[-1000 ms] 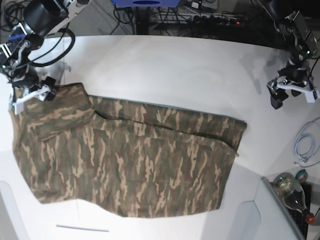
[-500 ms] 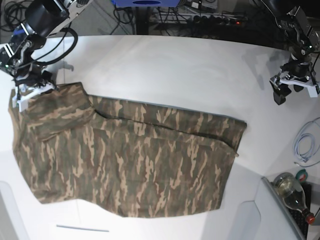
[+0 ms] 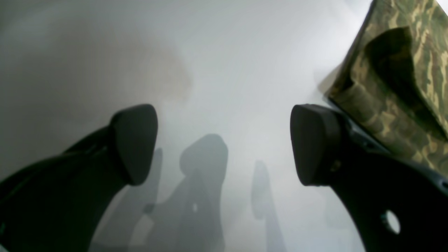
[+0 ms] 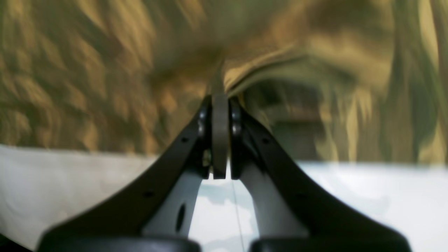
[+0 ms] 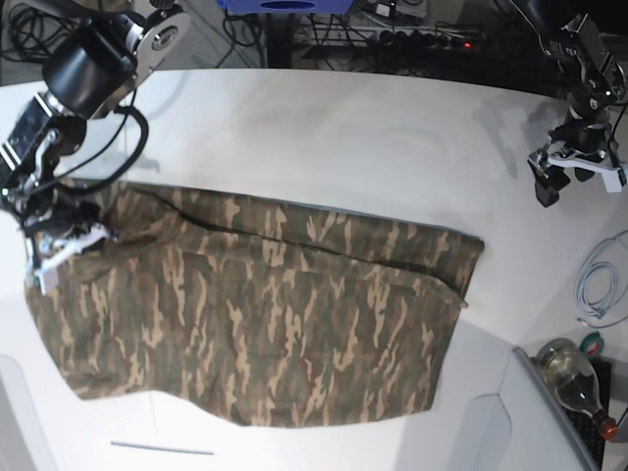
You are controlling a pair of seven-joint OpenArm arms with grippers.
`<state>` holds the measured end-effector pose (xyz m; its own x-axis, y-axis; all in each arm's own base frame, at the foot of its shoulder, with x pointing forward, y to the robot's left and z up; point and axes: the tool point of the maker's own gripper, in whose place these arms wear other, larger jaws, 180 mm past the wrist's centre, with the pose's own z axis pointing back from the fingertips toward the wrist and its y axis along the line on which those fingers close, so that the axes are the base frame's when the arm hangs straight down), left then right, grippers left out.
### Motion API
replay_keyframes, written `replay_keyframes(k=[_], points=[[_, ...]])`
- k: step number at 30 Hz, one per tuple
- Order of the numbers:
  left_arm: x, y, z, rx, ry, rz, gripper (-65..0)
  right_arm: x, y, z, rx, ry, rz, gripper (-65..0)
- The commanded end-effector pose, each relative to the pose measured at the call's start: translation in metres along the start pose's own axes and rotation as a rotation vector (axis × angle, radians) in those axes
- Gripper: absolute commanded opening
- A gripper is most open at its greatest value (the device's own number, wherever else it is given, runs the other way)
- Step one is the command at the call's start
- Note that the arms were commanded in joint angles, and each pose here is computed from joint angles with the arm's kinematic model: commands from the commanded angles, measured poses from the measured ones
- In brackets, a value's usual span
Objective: Layout the t-shirt on the table in an organized manner, then fold the t-shirt properly
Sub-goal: 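Grasp the shirt corner with the right gripper and drag it outward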
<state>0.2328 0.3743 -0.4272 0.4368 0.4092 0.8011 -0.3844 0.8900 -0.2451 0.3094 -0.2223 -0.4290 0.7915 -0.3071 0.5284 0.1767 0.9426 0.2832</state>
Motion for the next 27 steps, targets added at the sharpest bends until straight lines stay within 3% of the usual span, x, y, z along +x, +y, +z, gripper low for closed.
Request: replay_keyframes(k=[1,11,16,23,25,27], points=[[0.017,-0.005,-0.001,-0.024,-0.041,-0.033,-7.9,0.024,0.005,0.003,0.009,-0.055,0.021,-64.5],[-0.003,-0.003,0.006,-0.026,0.014,-0.055,-8.1,0.095,0.021,-0.026,0.064,-0.149,-0.015,-64.4],[-0.011,0.002,0.011,-0.018,0.033,-0.061,-8.1,0.113,0.023,-0.037,0.096,-0.174,-0.038,-64.4],[-0.024,-0.008,0.011,-0.048,0.071,-0.084,-8.1,0.136,0.032,-0.043,0.131,-0.29,-0.069,-63.6],[-0.028,-0.017,0.008,-0.069,0.08,-0.09,-8.1,0.142,0.033,-0.041,0.131,-0.322,-0.07,-57.9],[-0.03,-0.026,0.005,-0.094,0.086,-0.095,-8.1,0.144,0.031,-0.039,0.127,-0.33,-0.067,-45.6]])
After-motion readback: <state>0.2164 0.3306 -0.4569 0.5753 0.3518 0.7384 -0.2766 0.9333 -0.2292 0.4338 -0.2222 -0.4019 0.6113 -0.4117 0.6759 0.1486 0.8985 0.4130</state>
